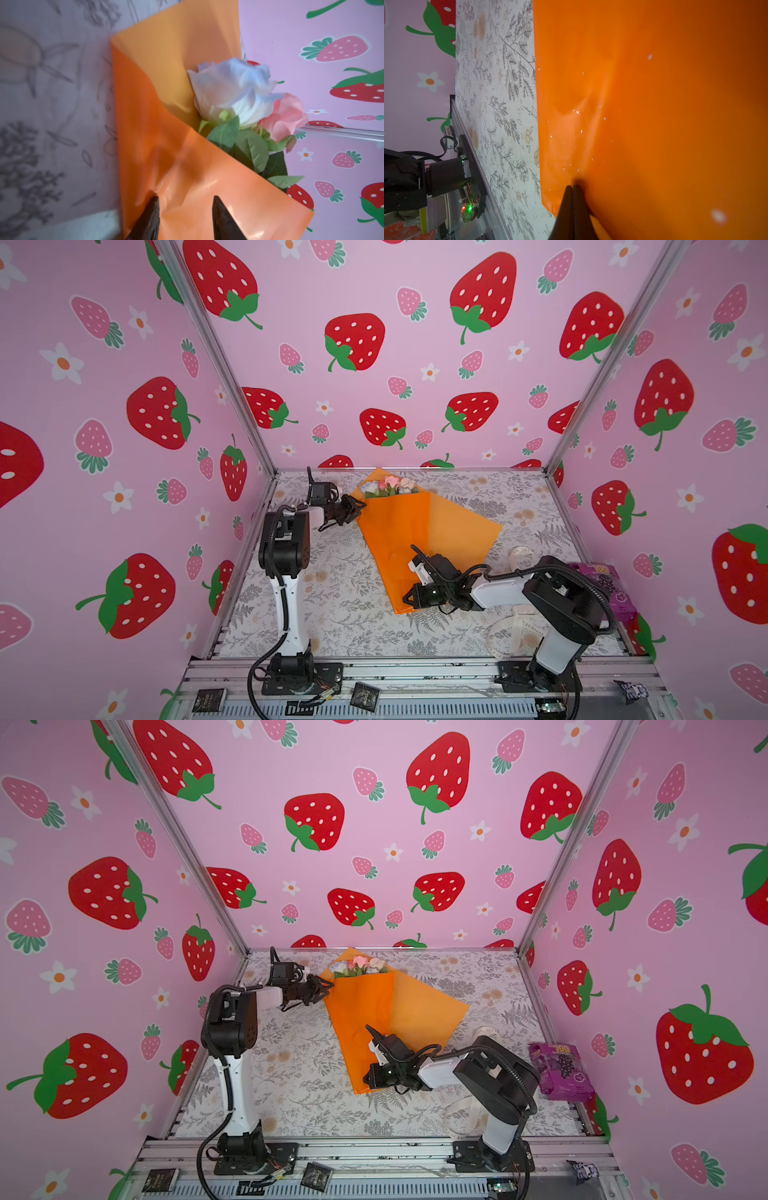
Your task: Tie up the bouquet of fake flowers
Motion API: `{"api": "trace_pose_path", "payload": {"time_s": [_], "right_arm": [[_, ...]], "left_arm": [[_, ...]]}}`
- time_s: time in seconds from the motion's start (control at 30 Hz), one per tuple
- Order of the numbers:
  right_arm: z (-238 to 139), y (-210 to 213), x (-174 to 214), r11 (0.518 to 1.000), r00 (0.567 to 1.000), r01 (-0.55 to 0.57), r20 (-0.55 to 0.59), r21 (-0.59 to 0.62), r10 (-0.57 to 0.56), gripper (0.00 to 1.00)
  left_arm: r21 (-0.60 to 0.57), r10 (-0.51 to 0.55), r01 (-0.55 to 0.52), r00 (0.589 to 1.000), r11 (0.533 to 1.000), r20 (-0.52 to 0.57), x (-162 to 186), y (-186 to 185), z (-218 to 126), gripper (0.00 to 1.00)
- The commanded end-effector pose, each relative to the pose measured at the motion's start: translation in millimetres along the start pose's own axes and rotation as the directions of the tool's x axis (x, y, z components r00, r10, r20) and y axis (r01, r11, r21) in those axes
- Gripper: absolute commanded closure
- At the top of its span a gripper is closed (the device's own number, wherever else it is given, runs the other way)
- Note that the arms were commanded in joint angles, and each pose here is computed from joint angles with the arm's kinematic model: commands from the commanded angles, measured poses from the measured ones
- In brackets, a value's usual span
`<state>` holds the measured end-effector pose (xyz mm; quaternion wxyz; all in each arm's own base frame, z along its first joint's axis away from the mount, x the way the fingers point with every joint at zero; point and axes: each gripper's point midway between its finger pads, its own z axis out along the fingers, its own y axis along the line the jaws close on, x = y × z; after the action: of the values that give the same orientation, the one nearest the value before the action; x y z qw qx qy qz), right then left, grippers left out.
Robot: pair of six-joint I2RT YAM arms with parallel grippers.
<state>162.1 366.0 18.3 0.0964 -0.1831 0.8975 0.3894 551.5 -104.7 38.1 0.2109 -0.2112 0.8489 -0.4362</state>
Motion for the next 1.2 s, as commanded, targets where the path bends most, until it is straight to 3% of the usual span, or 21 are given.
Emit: {"api": "trace_pose_path", "payload": {"time_s": [0.0,0.2,0.3,0.47,0.6,0.73,0.93,1.07,1.17], "right_arm": [[1.6,-36.0,29.7,0.992,0.994,-0.059,-0.08,0.11,0.068,0.99],[0.6,-38.0,29.2,0.992,0.994,-0.066,-0.074,0.112,0.075,0.99],[1.2,-37.6,28.7,0.992,0.994,-0.068,-0.075,0.106,0.076,0.99],[2.7,-37.7,27.3,0.992,0.994,-0.075,-0.072,0.104,0.082,0.99],[2.4,-35.2,24.8,0.992,0.995,-0.072,-0.066,0.099,0.079,1.0],[2.1,-35.4,22.9,0.992,0.995,-0.069,-0.063,0.101,0.075,0.99],[3.5,-35.2,21.5,0.993,0.996,-0.062,-0.063,0.102,0.069,0.99],[2.7,-37.6,22.7,0.991,0.995,-0.068,-0.06,0.111,0.075,1.0],[2.5,-38.0,22.5,0.991,0.995,-0.069,-0.058,0.114,0.076,0.99]], "left_arm": [[-0.062,-0.057,0.056,0.998,0.996,-0.002,-11.6,26.4,1.2,0.57],[-0.128,-0.06,0.057,0.998,0.99,-0.019,-23.3,47.1,4.9,0.64],[-0.09,-0.057,0.055,0.998,0.994,-0.024,-30.4,36.9,3.8,0.7],[0.004,0.049,-0.049,0.999,0.999,0.015,-42.3,-41.6,-32.7,0.65],[-0.003,0.106,-0.106,0.993,0.994,0.042,-25.3,-78.8,-68.2,0.65],[-0.012,0.1,-0.1,0.995,0.995,0.012,26.2,-87.4,-84.2,0.68],[-0.017,0.076,-0.079,0.99,0.997,-0.119,128.2,-71.5,-72.3,0.78],[0.016,0.093,-0.092,0.964,0.996,-0.249,192.1,-68.7,-57.9,0.85],[-0.022,0.094,-0.104,0.955,0.994,-0.282,211.5,-54.3,-55.4,0.91]]}}
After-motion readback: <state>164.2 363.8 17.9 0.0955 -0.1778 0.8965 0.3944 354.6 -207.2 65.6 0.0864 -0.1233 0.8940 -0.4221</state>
